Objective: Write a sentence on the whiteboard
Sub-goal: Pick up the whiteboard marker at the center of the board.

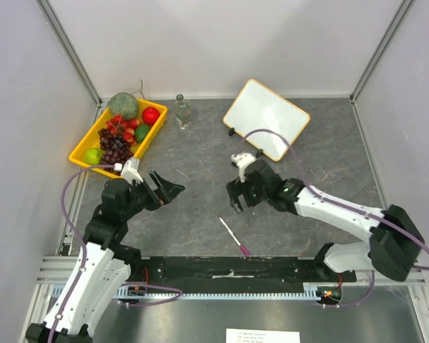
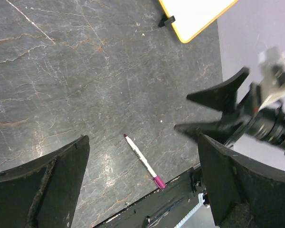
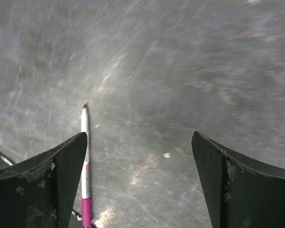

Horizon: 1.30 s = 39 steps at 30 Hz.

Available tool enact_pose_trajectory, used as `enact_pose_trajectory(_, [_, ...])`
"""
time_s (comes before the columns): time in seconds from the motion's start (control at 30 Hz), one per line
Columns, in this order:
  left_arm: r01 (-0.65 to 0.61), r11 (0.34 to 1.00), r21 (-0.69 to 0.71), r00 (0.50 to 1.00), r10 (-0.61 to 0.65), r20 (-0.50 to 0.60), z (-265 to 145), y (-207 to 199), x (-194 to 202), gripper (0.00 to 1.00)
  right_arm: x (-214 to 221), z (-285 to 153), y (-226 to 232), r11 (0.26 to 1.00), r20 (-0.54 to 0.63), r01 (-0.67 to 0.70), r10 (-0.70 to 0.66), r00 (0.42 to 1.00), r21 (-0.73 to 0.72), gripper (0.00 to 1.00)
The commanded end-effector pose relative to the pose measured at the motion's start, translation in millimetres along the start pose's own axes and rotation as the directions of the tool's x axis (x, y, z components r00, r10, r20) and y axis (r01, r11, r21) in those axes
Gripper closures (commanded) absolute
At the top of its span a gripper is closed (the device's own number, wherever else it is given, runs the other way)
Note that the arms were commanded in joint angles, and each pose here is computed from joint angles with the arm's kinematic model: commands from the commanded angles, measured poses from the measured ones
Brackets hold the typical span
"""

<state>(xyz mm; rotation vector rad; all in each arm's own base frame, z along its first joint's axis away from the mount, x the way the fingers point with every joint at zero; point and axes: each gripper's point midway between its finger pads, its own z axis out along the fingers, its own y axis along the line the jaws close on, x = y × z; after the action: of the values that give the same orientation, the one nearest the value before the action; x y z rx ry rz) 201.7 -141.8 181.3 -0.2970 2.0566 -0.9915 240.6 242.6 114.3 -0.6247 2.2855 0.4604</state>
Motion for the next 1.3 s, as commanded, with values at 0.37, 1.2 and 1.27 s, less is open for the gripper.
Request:
enact_pose_trajectory(0.37, [-0.098,0.993,-0.06,0.993,0.093,-0.068,27,-31,-53,0.0,126,52,94,0.951,-0.289,0.306,-0.283,0.914,0.036,0.44])
enact_pose_trajectory(1.2, [-0.229,0.932,0.279,0.95,0.277,-0.144,32,-101,-16,0.0,-114,-33,19,0.9,0.348,-0.41,0.436,0.83,-0.15,1.0])
enact_pose_trajectory(1.27, [-0.226,0.907,0.354,0.936,0.304,-0.179,43,-123,3,0.0,-124,-44,16,0.881,0.376,-0.435,0.474,0.796,-0.188,1.0])
